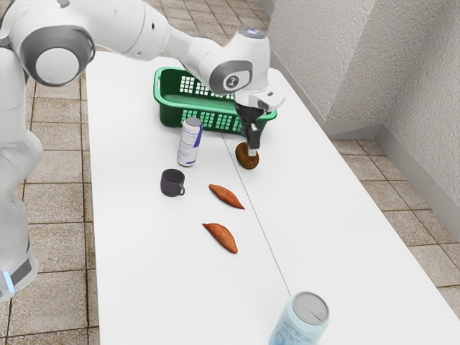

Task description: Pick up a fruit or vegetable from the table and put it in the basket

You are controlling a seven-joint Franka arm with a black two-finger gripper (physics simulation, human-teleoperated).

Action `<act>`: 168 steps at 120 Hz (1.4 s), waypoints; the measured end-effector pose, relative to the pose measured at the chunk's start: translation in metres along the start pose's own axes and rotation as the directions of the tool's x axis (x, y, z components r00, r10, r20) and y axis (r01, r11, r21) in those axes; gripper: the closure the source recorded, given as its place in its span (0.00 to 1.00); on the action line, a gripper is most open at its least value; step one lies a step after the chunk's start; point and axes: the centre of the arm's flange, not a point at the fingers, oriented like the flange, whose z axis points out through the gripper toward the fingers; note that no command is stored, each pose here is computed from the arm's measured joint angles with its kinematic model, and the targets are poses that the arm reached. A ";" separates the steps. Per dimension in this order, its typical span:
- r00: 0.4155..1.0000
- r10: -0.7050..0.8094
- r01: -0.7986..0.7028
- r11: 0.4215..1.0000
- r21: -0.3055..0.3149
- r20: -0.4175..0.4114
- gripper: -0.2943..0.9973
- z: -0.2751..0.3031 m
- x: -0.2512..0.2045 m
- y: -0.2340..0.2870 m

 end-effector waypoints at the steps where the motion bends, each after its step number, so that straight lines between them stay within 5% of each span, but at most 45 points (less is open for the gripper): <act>1: 1.000 0.000 0.000 1.000 0.001 -0.003 0.24 0.001 0.000 0.000; 84: 0.999 -0.037 0.036 0.999 -0.002 -0.037 0.24 0.066 0.001 -0.011; 111: 0.997 -0.021 0.026 0.997 0.069 -0.075 0.63 0.039 0.021 -0.027; 168: 0.998 -0.061 0.062 0.986 0.158 -0.010 0.74 -0.056 0.063 -0.027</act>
